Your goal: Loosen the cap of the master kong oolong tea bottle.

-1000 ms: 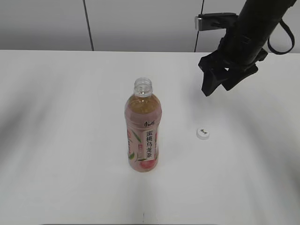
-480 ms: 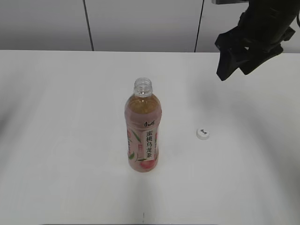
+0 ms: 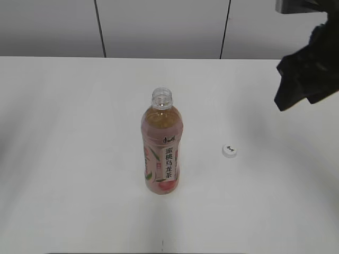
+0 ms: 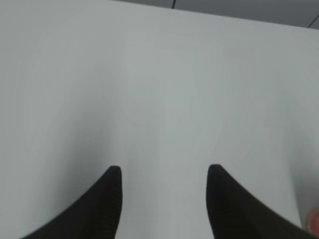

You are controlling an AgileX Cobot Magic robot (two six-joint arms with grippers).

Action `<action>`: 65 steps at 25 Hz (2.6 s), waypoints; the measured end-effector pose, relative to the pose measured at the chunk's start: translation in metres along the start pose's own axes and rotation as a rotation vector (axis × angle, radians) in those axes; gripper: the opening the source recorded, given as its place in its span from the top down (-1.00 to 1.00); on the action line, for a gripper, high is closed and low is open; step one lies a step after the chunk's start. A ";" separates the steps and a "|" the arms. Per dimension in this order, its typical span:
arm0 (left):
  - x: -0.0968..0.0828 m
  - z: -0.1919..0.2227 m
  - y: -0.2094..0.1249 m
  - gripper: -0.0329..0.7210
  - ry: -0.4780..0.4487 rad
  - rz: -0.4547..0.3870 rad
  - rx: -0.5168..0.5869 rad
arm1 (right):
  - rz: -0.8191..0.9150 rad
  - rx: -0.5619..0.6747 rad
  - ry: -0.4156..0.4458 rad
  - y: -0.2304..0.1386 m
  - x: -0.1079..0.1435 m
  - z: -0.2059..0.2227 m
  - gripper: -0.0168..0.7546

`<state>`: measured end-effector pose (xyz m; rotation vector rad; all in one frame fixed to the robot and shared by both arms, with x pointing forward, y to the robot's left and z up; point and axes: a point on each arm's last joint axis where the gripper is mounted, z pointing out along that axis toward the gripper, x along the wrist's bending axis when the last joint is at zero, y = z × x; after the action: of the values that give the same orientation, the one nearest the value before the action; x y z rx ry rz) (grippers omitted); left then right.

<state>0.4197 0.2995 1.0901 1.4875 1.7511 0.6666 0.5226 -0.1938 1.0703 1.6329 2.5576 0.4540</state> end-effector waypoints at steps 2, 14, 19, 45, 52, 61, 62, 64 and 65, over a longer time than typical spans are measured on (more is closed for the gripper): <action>-0.002 -0.022 -0.001 0.01 -0.010 0.024 -0.057 | 0.016 -0.022 -0.031 -0.021 0.000 -0.005 -0.25; -0.004 -0.071 -0.025 0.01 -0.015 0.069 -0.036 | 0.139 -0.158 -0.341 -0.108 -0.011 -0.066 -0.25; -0.006 -0.087 -0.033 0.02 -0.036 0.109 -0.062 | 0.146 -0.179 -0.332 -0.141 -0.006 -0.075 -0.24; 0.019 -0.135 -0.123 0.10 0.052 0.226 -0.215 | 0.030 -0.604 -0.199 -0.279 0.022 -0.061 -0.24; 0.020 -0.142 -0.129 0.10 0.047 0.232 -0.274 | 0.012 -0.779 -0.217 -0.304 0.025 -0.069 -0.24; 0.020 -0.142 -0.129 0.18 0.050 0.236 -0.273 | 0.011 -0.781 -0.221 -0.304 0.025 -0.070 -0.24; 0.020 -0.142 -0.129 0.19 0.050 0.236 -0.273 | 0.011 -0.782 -0.221 -0.304 0.025 -0.070 -0.24; 0.020 -0.142 -0.129 0.20 0.050 0.236 -0.273 | 0.010 -0.781 -0.222 -0.304 0.025 -0.070 -0.24; 0.020 -0.142 -0.129 0.21 0.050 0.236 -0.273 | 0.010 -0.781 -0.222 -0.304 0.025 -0.070 -0.24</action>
<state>0.2273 0.3038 1.0707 1.5063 1.4626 1.0285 0.2307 -0.3049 1.0523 1.2965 1.8421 1.0361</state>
